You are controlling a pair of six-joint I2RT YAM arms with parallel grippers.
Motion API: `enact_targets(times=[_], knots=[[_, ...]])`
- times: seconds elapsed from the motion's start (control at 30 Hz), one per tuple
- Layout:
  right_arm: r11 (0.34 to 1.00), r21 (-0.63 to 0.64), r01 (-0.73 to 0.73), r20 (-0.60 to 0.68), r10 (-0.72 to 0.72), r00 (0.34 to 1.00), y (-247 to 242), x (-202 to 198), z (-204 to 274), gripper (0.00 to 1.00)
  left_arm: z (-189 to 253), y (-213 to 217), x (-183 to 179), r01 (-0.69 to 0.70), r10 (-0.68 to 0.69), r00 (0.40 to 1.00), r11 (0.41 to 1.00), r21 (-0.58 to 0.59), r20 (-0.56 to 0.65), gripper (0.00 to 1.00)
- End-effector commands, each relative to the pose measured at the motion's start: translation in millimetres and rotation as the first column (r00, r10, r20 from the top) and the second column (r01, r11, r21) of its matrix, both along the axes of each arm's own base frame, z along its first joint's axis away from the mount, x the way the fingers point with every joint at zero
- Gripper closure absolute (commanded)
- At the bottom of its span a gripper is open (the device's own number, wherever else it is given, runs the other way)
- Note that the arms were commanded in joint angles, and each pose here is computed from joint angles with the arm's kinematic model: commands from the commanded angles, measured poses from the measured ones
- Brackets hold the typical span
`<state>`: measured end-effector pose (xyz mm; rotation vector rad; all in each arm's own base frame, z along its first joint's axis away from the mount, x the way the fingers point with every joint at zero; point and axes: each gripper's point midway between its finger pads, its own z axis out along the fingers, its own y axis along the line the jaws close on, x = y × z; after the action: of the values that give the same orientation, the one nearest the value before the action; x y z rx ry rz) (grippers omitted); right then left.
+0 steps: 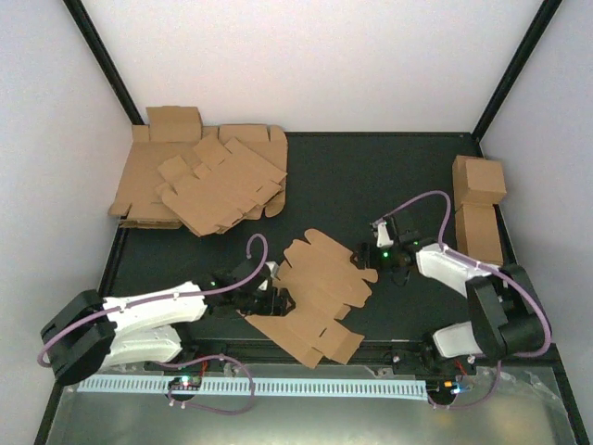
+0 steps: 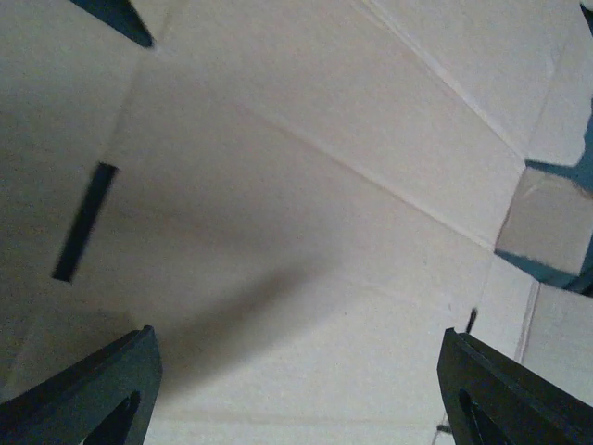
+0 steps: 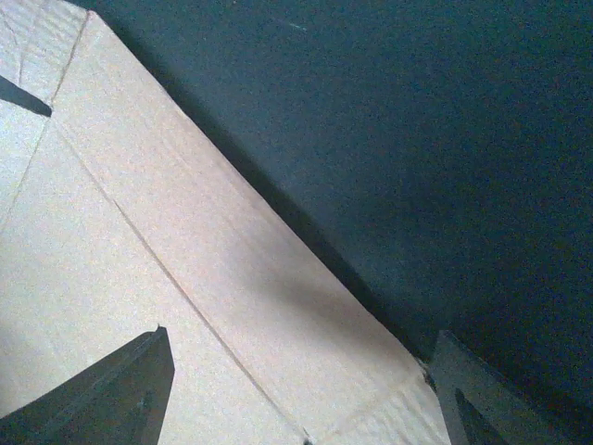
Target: Fold the paper box
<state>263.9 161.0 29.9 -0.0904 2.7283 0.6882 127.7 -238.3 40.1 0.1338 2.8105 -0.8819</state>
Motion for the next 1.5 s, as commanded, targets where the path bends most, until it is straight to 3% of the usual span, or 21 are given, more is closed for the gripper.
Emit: enact_targets(times=[0.0, 0.23, 0.37, 0.53, 0.67, 0.77, 0.93, 1.1, 1.47], knots=[[0.998, -0.038, 0.051, 0.04, -0.049, 0.998, -12, -3, 12, 0.2, -3, 9, 19, -0.022, 0.02, 0.999, 0.999, 0.034, 0.047, 0.15], [0.995, -0.08, 0.054, 0.083, -0.048, 0.995, -20, 0, 22, 0.17, -18, -5, 40, 0.01, -0.016, 0.998, 0.996, 0.085, 0.066, 0.16], [0.977, -0.154, 0.146, 0.124, -0.128, 0.984, -37, 16, 30, 0.15, -15, -17, 58, 0.036, -0.05, 0.992, 0.993, 0.111, 0.118, 0.16], [0.953, -0.155, 0.26, 0.211, -0.225, 0.951, -55, 29, 53, 0.15, -2, -39, 108, 0.054, -0.089, 0.972, 0.986, 0.16, 0.218, 0.17], [0.91, -0.202, 0.363, 0.246, -0.312, 0.918, -77, 32, 59, 0.04, 4, -54, 154, 0.038, -0.087, 0.958, 0.983, 0.18, 0.274, 0.18], [0.9, -0.211, 0.382, 0.219, -0.337, 0.916, -89, 34, 56, 0.04, 7, -71, 186, 0.045, -0.088, 0.957, 0.986, 0.16, 0.277, 0.18], [0.92, -0.106, 0.376, 0.149, -0.359, 0.921, -94, 31, 46, 0.04, 39, -96, 215, 0.06, -0.092, 0.942, 0.992, 0.11, 0.321, 0.18], [0.943, -0.077, 0.325, 0.103, -0.317, 0.943, -84, 27, 36, 0.04, 82, -93, 204, 0.079, -0.095, 0.932, 0.995, 0.059, 0.349, 0.17], [0.964, -0.021, 0.265, 0.068, -0.263, 0.962, -68, 35, 30, 0.04, 80, -16, 78, 0.047, -0.049, 0.986, 0.999, 0.022, 0.159, 0.16]])
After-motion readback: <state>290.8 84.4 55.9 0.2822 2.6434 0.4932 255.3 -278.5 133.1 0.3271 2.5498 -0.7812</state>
